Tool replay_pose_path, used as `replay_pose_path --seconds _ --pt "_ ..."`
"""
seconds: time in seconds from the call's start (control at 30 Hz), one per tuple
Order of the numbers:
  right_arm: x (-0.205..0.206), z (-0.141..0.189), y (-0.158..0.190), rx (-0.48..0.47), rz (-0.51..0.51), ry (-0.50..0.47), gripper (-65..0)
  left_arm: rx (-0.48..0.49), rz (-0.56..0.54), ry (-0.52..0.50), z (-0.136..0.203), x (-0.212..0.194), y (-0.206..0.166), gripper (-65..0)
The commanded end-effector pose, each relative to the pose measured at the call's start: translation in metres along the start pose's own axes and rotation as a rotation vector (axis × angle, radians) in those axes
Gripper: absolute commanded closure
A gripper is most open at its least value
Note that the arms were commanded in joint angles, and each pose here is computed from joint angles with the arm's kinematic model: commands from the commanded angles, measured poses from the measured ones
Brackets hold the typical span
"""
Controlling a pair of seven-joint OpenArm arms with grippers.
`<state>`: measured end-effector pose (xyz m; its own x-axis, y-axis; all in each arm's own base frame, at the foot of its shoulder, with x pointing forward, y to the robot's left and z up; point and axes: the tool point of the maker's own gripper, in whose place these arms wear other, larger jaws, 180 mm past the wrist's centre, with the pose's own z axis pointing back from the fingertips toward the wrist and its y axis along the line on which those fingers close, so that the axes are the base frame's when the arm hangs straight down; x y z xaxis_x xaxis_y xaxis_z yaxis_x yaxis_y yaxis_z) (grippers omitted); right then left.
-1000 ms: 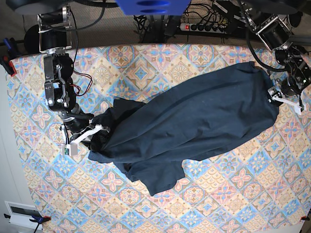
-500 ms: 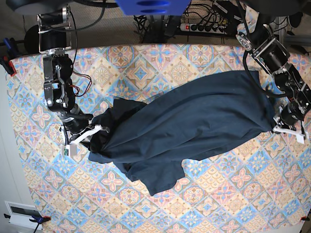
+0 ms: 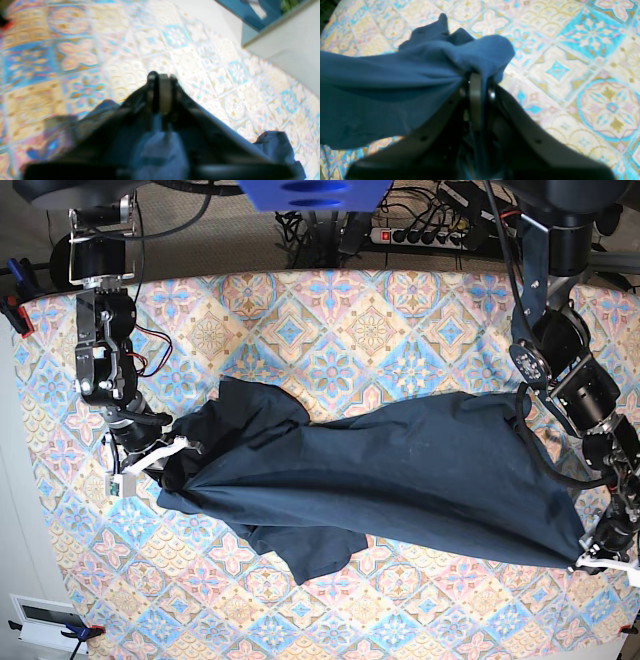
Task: Layout the t-shirt on the table in an organized manner, then fold the t-shirt properly
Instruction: 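Pull the shirt edge with the left gripper to spread it flat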
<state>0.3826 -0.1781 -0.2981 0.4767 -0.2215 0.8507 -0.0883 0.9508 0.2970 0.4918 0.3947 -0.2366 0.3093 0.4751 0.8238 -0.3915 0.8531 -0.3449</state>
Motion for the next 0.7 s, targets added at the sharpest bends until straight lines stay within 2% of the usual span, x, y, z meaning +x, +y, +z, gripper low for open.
replay_pose_path --seconds 0.0,0.13,0.23,0.27,0.4,0.53,0.67 --pt "0.021 0.003 0.002 0.010 0.018 -0.064 -0.3 0.037 0.007 -0.083 0.005 0.033 0.009 -18.3" --pt "0.019 0.003 0.003 0.013 0.019 -0.058 -0.3 0.101 -0.031 -0.085 0.006 0.035 0.023 -37.1" --pt "0.018 0.003 0.003 0.014 0.018 -0.056 -0.3 0.101 -0.044 -0.062 0.009 0.017 0.033 -45.3" --pt "0.018 0.003 0.004 0.015 0.017 -0.056 -0.3 0.100 -0.042 -0.065 0.014 0.017 0.039 -46.7" --pt "0.016 0.002 0.003 0.014 0.014 -0.051 -0.3 0.025 -0.017 0.055 0.043 -0.028 0.045 -46.9" --pt "0.017 0.002 0.004 0.016 0.014 -0.052 -0.3 -0.038 -0.078 0.157 0.083 -0.076 0.043 -46.9" --pt "0.017 0.002 0.004 0.016 0.014 -0.052 -0.3 -0.036 -0.155 0.215 0.113 -0.121 0.050 -47.0"
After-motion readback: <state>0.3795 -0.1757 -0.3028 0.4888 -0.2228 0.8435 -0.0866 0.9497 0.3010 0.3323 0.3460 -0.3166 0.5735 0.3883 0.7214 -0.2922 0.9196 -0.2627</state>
